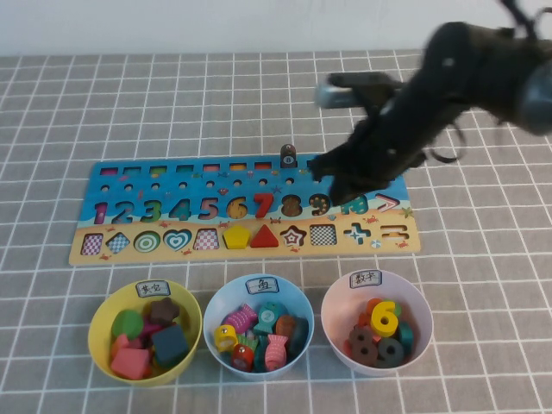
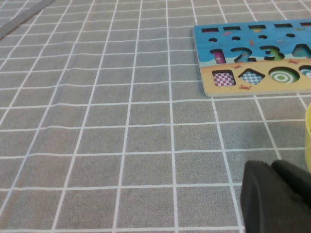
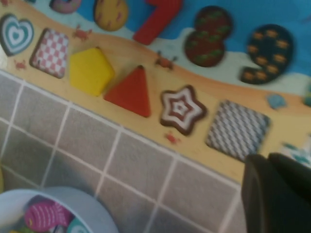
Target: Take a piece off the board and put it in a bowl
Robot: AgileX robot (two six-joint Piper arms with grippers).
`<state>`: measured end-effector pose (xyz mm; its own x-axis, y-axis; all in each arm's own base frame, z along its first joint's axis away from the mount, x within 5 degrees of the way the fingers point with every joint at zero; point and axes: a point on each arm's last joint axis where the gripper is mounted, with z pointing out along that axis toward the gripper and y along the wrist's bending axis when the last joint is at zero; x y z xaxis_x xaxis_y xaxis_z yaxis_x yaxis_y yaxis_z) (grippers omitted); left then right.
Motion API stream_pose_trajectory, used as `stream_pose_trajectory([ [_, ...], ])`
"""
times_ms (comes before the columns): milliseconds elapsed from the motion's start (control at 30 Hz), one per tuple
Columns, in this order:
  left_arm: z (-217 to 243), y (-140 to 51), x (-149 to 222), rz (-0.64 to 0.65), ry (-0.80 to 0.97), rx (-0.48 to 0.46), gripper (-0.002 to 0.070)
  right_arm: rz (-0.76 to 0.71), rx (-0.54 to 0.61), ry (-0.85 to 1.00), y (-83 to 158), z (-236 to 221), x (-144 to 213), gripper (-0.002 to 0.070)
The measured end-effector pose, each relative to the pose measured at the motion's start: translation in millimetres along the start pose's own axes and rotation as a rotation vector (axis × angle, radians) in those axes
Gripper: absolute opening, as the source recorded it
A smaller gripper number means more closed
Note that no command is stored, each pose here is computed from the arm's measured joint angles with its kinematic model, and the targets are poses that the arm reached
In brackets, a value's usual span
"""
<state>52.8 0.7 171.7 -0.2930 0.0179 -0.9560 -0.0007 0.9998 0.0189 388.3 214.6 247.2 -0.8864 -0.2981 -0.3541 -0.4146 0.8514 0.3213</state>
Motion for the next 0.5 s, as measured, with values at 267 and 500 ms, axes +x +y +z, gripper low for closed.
stream_pose_trajectory([
  [267, 0.0, 0.0, 0.0, 0.0, 0.0, 0.0, -0.0004, -0.042, 0.035, -0.02, 15.2, 4.7, -32.7, -0.0017],
  [500, 0.0, 0.0, 0.0, 0.0, 0.0, 0.0, -0.0004, -0.024, 0.034, -0.125, 25.1, 1.7, -43.2, -0.0009],
])
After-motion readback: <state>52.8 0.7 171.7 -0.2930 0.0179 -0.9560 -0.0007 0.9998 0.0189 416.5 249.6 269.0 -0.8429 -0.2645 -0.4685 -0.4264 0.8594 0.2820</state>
